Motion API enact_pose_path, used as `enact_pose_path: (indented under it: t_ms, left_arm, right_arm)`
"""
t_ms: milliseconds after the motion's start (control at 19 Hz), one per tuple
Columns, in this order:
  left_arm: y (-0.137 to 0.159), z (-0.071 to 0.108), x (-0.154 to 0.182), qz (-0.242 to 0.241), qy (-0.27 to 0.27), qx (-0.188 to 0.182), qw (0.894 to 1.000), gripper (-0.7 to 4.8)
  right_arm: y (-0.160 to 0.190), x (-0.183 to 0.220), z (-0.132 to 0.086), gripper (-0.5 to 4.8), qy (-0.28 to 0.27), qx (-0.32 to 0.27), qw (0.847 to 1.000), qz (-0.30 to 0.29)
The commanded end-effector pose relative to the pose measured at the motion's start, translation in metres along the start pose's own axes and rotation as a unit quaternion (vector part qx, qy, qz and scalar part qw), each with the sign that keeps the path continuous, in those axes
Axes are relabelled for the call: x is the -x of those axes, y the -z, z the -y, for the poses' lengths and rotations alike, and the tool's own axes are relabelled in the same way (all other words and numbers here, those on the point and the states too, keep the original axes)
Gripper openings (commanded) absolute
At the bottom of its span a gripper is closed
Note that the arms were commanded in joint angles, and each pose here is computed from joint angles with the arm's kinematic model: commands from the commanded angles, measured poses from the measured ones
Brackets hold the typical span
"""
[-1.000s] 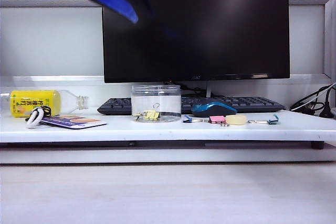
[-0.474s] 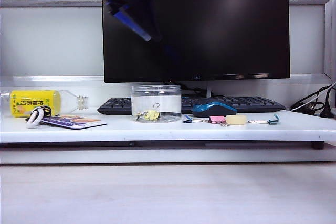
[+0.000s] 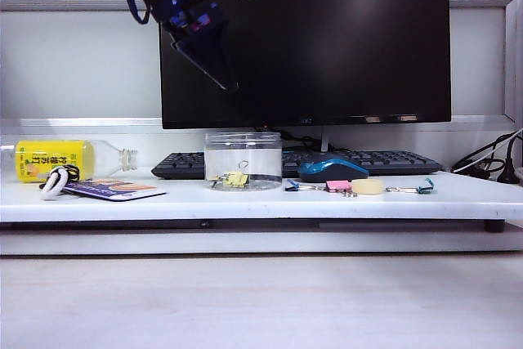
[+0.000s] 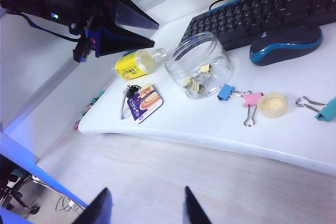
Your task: Take the clips out of the round transparent plastic box and place them on the table.
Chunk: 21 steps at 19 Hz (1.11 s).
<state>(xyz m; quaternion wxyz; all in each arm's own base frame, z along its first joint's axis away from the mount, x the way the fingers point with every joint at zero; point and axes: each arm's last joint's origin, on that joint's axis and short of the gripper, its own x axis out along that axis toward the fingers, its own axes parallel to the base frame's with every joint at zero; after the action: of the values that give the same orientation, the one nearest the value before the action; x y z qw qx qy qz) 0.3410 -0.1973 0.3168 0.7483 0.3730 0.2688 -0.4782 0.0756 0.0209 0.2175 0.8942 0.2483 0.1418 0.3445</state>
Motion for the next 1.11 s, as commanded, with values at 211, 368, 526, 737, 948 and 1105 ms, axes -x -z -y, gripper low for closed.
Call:
enact_pose_path:
  t_ms: [211, 368, 526, 737, 948, 1105]
  left_arm:
    - [0.005, -0.009, -0.016, 0.019, 0.007, -0.001, 1.0, 2.13]
    - [0.008, -0.01, -0.029, 0.016, 0.015, 0.001, 1.0, 2.13]
    - [0.011, -0.011, -0.037, 0.013, 0.019, -0.001, 1.0, 2.13]
    - [0.011, -0.011, -0.04, 0.018, 0.023, -0.011, 1.0, 2.13]
    - [0.012, -0.011, -0.046, 0.02, 0.03, -0.011, 0.999, 2.13]
    - [0.015, -0.011, -0.053, 0.022, 0.043, -0.009, 0.999, 2.13]
  right_arm:
    - [-0.001, 0.0, -0.001, 1.76, -0.003, 0.006, 1.0, 0.003]
    - [-0.001, 0.0, -0.001, 1.76, -0.001, 0.007, 1.0, 0.004]
    - [0.001, -0.001, 0.001, 1.76, 0.0, 0.005, 1.0, 0.003]
    - [0.006, -0.003, 0.007, 1.76, 0.003, -0.001, 1.0, -0.003]
    - [0.006, -0.003, 0.007, 1.76, 0.003, 0.001, 1.0, 0.0]
    - [0.006, -0.003, 0.007, 1.76, 0.003, 0.001, 1.0, 0.0]
